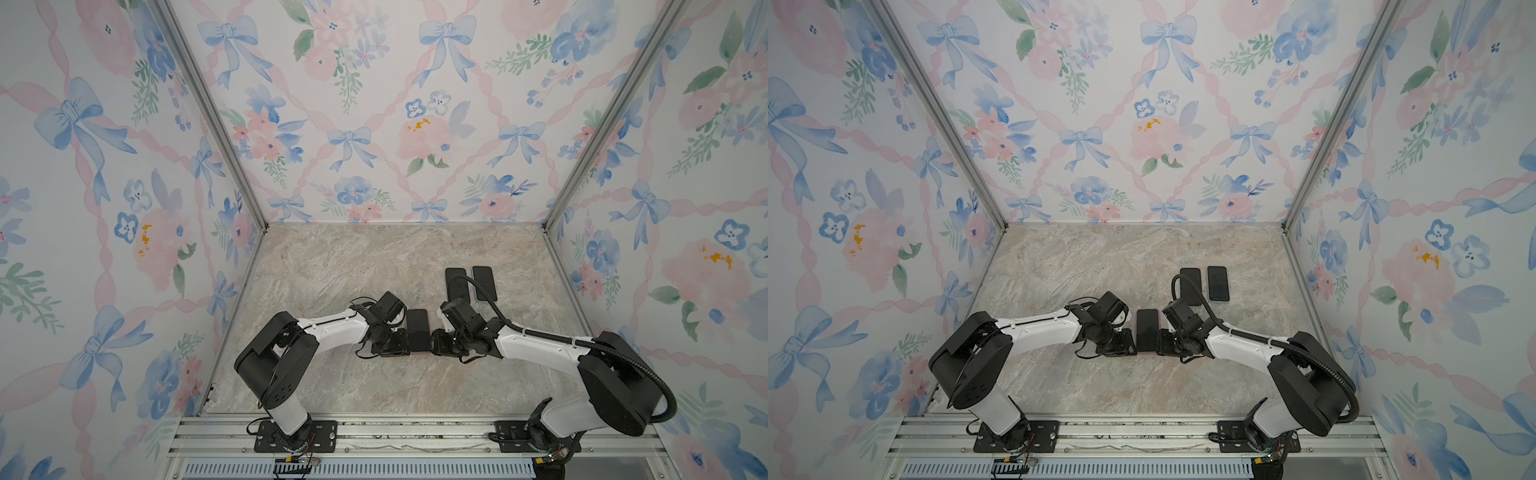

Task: Put the phone into the phone case

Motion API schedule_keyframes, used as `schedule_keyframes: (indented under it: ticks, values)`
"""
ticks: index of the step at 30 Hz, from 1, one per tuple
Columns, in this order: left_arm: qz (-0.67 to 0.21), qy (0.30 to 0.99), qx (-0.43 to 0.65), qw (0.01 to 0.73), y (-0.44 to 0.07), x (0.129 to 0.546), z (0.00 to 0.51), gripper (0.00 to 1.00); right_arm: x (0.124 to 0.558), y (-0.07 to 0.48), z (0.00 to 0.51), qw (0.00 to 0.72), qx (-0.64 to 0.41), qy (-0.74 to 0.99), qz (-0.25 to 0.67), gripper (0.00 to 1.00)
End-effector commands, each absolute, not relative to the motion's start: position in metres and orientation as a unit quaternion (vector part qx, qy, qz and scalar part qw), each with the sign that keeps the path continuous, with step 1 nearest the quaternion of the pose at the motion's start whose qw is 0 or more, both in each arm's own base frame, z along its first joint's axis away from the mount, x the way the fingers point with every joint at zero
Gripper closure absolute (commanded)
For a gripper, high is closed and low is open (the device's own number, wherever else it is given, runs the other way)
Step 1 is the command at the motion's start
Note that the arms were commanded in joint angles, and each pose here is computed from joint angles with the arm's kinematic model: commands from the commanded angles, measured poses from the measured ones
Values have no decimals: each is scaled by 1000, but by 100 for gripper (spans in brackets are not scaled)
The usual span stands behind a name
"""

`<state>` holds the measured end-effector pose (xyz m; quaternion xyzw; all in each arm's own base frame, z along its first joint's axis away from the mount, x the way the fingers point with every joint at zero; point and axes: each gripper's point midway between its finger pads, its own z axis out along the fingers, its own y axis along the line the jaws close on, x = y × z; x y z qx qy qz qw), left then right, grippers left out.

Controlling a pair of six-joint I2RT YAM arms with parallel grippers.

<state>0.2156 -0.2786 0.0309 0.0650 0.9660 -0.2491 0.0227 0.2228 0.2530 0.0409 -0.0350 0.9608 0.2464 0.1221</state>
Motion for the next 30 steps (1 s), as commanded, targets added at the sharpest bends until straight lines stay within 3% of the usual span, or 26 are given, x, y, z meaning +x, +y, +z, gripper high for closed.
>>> schedule_keyframes:
  ticks: [1, 19, 30]
  values:
    - [-217, 974, 67, 23, -273, 218, 27, 67, 220, 259, 38, 118, -43, 960, 252, 56]
    - [-150, 982, 109, 31, -281, 226, 24, 67, 224, 262, 28, 105, -53, 960, 254, 58]
    - [-135, 984, 115, 6, -280, 217, 6, 81, 223, 269, 26, 99, -57, 958, 263, 58]
